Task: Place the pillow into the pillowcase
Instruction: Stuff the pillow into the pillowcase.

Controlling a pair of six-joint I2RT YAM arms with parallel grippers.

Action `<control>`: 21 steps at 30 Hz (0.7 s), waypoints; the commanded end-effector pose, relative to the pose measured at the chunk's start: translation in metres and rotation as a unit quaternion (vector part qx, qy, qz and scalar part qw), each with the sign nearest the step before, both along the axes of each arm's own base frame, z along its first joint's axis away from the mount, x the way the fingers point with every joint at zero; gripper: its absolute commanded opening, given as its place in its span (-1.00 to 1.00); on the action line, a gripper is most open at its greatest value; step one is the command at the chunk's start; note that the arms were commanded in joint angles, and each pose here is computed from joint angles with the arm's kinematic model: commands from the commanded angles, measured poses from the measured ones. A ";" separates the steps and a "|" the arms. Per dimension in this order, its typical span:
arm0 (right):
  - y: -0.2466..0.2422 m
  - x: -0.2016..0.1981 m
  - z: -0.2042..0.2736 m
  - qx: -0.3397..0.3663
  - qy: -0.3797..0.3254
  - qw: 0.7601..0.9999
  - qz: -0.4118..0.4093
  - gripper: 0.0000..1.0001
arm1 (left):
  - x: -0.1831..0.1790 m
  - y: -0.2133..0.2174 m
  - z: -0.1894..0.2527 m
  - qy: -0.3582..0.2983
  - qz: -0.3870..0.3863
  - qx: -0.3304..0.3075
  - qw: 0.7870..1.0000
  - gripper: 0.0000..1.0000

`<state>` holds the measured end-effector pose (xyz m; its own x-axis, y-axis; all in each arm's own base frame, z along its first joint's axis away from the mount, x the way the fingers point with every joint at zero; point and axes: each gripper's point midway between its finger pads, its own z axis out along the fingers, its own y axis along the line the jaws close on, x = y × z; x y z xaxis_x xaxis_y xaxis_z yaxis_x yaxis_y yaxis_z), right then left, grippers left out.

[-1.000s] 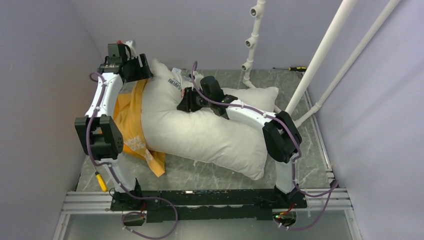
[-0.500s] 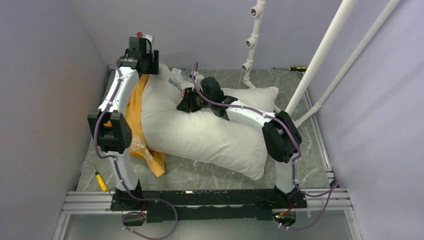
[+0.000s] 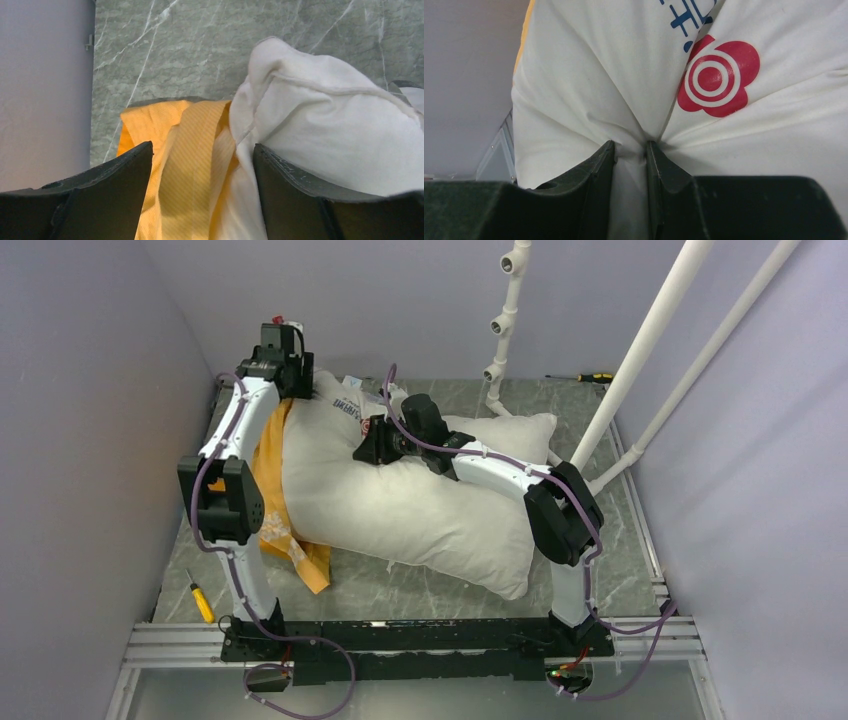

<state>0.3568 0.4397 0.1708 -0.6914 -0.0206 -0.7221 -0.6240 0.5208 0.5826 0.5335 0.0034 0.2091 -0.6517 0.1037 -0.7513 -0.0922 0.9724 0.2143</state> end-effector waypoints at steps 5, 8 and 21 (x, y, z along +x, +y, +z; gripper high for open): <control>-0.017 -0.092 -0.112 -0.128 0.193 0.970 0.070 -0.36 | -0.012 0.028 0.039 -0.048 0.026 -0.054 0.997 0.28; -0.018 -0.092 -0.111 -0.127 0.193 0.971 0.068 -0.36 | -0.009 0.021 0.030 -0.037 0.016 -0.068 0.997 0.07; -0.015 -0.083 -0.079 -0.117 0.160 0.978 0.064 -0.28 | -0.011 0.026 0.031 -0.040 -0.016 -0.185 0.982 -0.97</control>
<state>0.3549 0.4398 0.1724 -0.6954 -0.0265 -0.7181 -0.6228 0.5207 0.5839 0.5234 0.0321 0.2164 -0.6363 -0.1143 -0.7629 -0.1031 0.9927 -0.0628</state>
